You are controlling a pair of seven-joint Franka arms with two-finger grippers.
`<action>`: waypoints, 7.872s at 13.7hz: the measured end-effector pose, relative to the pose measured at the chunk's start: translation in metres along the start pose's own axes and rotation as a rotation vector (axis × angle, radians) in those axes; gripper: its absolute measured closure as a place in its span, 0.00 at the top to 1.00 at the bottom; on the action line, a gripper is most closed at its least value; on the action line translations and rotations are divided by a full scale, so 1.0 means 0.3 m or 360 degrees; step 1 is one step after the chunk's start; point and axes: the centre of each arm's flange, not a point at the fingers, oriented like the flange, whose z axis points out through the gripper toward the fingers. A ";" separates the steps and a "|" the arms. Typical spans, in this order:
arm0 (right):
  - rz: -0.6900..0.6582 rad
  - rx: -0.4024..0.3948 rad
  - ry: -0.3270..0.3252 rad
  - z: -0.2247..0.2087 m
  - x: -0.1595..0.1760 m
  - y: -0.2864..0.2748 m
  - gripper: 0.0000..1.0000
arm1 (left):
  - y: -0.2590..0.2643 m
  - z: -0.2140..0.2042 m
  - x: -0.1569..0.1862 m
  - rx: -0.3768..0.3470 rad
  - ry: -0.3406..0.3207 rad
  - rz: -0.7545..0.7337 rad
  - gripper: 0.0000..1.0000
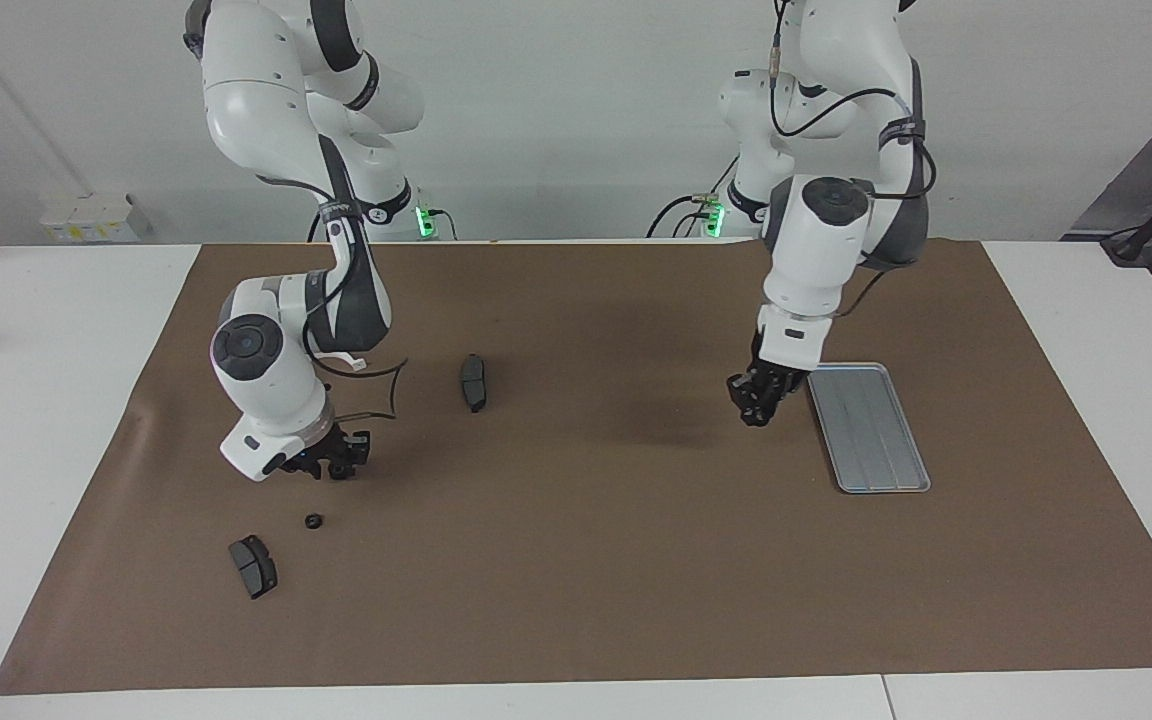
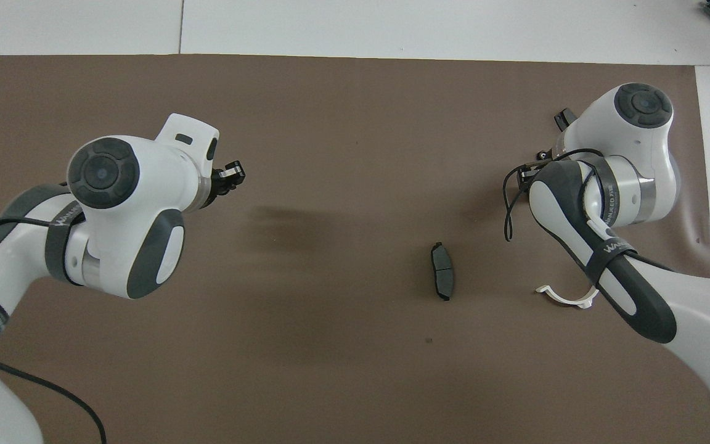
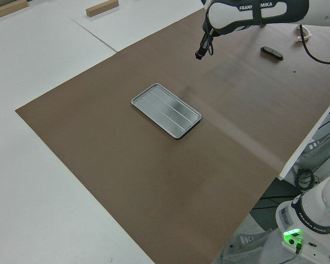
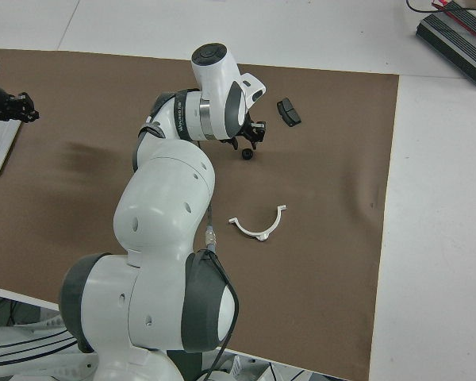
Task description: Place bearing gear from tray to pile
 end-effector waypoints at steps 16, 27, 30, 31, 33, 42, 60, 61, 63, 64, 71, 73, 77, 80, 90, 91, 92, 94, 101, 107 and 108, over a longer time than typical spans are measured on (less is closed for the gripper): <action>0.0096 0.0160 0.0483 -0.150 0.051 -0.640 0.89 | 0.479 0.337 -0.252 -0.0145 -0.0047 0.0149 0.90; 0.0147 0.0362 0.0564 -0.005 -0.006 -1.175 0.80 | -0.133 -0.172 0.276 0.0094 -0.0139 0.0476 1.00; 0.0120 0.0373 0.0576 0.008 -0.013 -1.228 0.78 | -0.342 -0.200 0.372 0.0123 -0.0186 0.0592 1.00; 0.0119 0.0372 0.0580 0.006 -0.012 -1.227 0.78 | -0.398 -0.207 0.393 0.0128 -0.0200 0.0624 1.00; 0.0104 0.0351 0.0590 0.008 -0.009 -1.221 0.75 | -0.505 -0.238 0.428 0.0133 -0.0226 0.0692 1.00; 0.0075 0.0274 0.0550 0.053 -0.018 -1.197 0.56 | -0.655 -0.636 0.367 0.0119 -0.0188 0.0768 1.00; -0.0167 0.0036 0.0474 -0.001 0.221 -0.489 0.33 | -0.548 -0.861 0.229 0.0150 -0.0335 0.0809 1.00; -0.0189 0.0023 0.0474 0.002 0.231 -0.423 0.33 | -0.549 -0.858 0.228 0.0151 -0.0337 0.0809 1.00; -0.0241 0.0001 0.0475 0.004 0.242 -0.327 0.33 | -0.552 -0.849 0.227 0.0152 -0.0347 0.0806 1.00; -0.0266 -0.0010 0.0474 0.005 0.246 -0.281 0.33 | -0.553 -0.847 0.226 0.0153 -0.0350 0.0804 1.00; -0.0252 -0.0026 0.0523 -0.011 0.261 -0.161 0.38 | -0.559 -0.845 0.227 0.0154 -0.0353 0.0798 1.00; -0.0250 -0.0028 0.0543 -0.037 0.266 -0.161 0.59 | -0.567 -0.843 0.229 0.0155 -0.0356 0.0787 1.00; -0.0237 -0.0053 0.0470 -0.177 0.233 -0.141 0.88 | -0.632 -0.843 0.252 0.0161 -0.0359 0.0722 1.00; -0.0206 -0.0087 0.0327 -0.383 0.175 -0.108 0.88 | -0.666 -0.844 0.264 0.0164 -0.0359 0.0690 1.00; -0.0007 0.0013 0.0112 -0.893 -0.162 0.062 0.89 | -0.564 -0.838 0.224 0.0155 -0.0363 0.0787 1.00; 0.0018 0.0056 0.0102 -0.936 -0.202 0.079 0.89 | -0.567 -0.838 0.226 0.0155 -0.0363 0.0784 1.00; 0.0044 0.0091 0.0092 -0.973 -0.240 0.101 0.89 | -0.568 -0.838 0.226 0.0155 -0.0363 0.0783 1.00; 0.0073 0.0119 0.0055 -1.027 -0.305 0.128 0.89 | -0.570 -0.838 0.227 0.0156 -0.0363 0.0781 1.00; 0.0124 0.0135 -0.0052 -1.035 -0.406 0.030 0.99 | -0.544 -0.816 0.237 0.0145 -0.0277 0.0796 1.00; 0.0107 0.0130 -0.0081 -1.013 -0.425 0.005 1.00 | -0.503 -0.798 0.200 0.0157 -0.0282 0.0726 1.00; 0.0097 0.0129 -0.0081 -1.013 -0.425 -0.007 1.00 | -0.508 -0.799 0.197 0.0159 -0.0284 0.0721 1.00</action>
